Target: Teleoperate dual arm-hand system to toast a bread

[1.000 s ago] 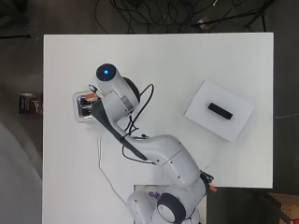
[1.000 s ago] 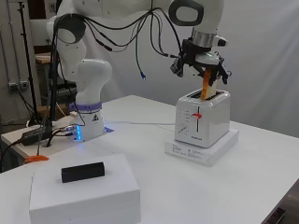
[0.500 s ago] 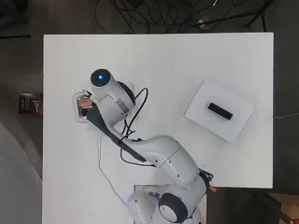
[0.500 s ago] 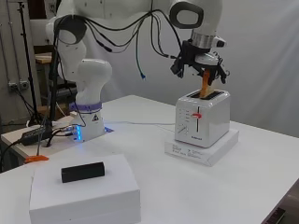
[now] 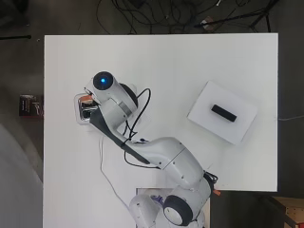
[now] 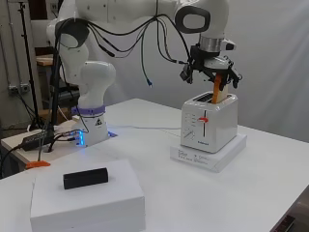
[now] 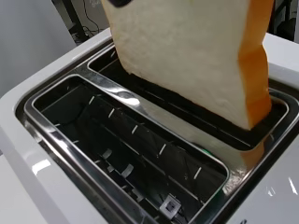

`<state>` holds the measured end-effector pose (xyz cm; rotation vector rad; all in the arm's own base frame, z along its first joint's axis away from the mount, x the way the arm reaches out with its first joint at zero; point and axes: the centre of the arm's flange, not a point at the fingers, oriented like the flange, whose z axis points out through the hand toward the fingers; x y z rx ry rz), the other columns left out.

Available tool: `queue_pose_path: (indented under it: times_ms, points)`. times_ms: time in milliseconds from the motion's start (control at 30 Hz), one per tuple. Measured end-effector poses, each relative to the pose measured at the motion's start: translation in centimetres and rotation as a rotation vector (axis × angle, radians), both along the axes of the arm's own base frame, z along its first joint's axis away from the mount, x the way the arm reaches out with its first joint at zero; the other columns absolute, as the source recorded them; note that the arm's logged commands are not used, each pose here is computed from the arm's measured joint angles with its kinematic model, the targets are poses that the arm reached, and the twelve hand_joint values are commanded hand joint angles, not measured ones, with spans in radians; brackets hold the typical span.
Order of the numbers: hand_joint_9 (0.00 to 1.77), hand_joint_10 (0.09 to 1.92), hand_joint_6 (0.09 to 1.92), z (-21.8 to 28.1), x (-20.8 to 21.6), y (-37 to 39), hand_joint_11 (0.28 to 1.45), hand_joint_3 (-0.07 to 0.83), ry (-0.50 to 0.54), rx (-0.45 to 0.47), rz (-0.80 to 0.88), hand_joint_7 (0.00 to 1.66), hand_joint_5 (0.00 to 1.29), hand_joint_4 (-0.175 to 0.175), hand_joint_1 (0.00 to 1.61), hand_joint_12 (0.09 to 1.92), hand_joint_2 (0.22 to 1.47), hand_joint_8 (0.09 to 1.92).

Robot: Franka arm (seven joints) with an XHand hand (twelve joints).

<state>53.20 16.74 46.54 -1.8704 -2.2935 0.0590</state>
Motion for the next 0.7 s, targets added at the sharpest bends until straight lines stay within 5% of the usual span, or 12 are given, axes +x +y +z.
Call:
queue_pose_path:
  times_ms: [367,400,467,500,567,700]
  points:
    - [1.44,0.09,1.24,-1.8,-0.6,1.7,0.71,0.000,0.068,-0.026,0.065,1.10,0.72,-0.175,1.24,0.41,1.16,0.92]
    - [1.35,0.09,0.90,-2.0,-0.5,1.4,0.68,0.000,0.075,-0.029,0.063,1.03,0.66,-0.117,1.01,0.33,1.16,0.68]
    - [0.69,0.09,0.28,-2.3,-0.4,1.2,0.49,-0.016,0.089,-0.036,0.037,0.48,0.24,-0.088,0.36,0.11,0.96,0.21]
    - [0.50,0.09,0.14,-2.4,-0.4,1.2,0.44,-0.006,0.092,-0.047,0.014,0.31,0.12,-0.085,0.19,0.09,0.92,0.10]
    - [0.39,0.09,0.09,-2.6,-0.6,1.3,0.40,0.007,0.090,-0.069,-0.054,0.25,0.07,-0.073,0.04,0.09,1.00,0.09]
    - [0.43,0.09,0.09,-3.0,-1.3,-0.6,0.39,0.006,0.022,-0.018,-0.207,0.34,0.22,-0.033,0.00,0.09,1.10,0.09]
